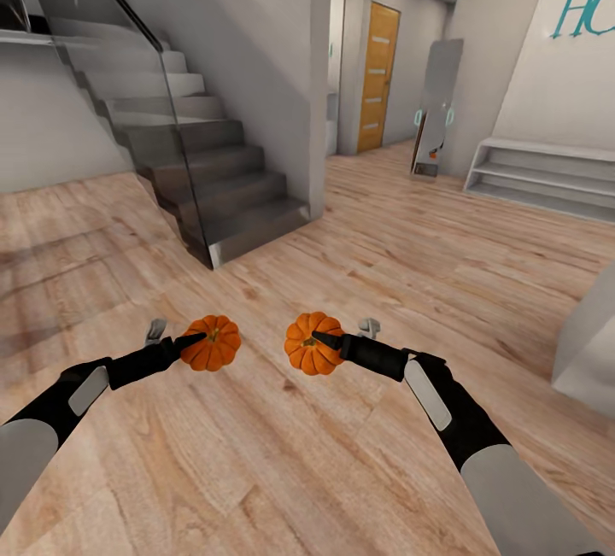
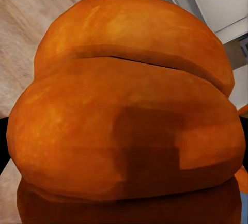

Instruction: Place each of the two pumpkins and all three candles from the living room inside a cabinet in the living room (use any cabinet), then make sure every cabinet is closed, and position the cauldron so it is next to a table in the living room.

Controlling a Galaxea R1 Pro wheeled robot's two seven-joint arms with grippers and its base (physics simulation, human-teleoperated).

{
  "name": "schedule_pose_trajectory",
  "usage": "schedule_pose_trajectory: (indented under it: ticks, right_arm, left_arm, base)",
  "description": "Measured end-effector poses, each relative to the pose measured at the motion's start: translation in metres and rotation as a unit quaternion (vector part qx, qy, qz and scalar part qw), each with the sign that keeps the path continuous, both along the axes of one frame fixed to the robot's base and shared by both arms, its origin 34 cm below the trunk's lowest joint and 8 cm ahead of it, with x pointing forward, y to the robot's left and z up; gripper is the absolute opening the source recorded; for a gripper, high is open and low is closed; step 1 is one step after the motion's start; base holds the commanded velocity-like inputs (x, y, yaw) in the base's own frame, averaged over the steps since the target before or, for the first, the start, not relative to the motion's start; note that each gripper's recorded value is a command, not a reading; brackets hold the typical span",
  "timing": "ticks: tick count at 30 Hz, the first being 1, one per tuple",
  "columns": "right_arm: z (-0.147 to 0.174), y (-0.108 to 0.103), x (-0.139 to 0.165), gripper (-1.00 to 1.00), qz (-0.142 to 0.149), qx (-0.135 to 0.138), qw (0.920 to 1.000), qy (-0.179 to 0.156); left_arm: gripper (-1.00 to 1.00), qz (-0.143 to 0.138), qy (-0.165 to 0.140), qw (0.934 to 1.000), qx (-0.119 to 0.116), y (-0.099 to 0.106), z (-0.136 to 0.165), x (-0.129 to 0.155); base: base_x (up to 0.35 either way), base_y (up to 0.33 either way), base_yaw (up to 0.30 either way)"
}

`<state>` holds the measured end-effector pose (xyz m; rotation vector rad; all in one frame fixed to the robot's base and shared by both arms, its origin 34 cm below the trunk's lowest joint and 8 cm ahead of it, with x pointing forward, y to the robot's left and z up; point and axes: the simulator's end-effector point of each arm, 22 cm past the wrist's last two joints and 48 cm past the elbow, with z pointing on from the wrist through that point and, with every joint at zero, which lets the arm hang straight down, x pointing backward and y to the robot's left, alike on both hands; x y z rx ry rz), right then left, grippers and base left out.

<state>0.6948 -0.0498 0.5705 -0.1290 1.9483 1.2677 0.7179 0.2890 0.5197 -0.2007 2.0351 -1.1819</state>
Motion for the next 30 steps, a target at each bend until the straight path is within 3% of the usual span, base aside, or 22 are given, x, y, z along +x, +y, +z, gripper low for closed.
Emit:
schedule_pose_trajectory:
  ticks: [30]
  right_arm:
    - [0.064, 0.0, 0.016, -1.0, -0.001, -0.002, 1.0, 0.003]
  left_arm:
    - [-1.0, 0.0, 0.001, 1.0, 0.0, 0.0, 0.066, 0.017]
  base:
    - [0.0, 0.0, 0.042]
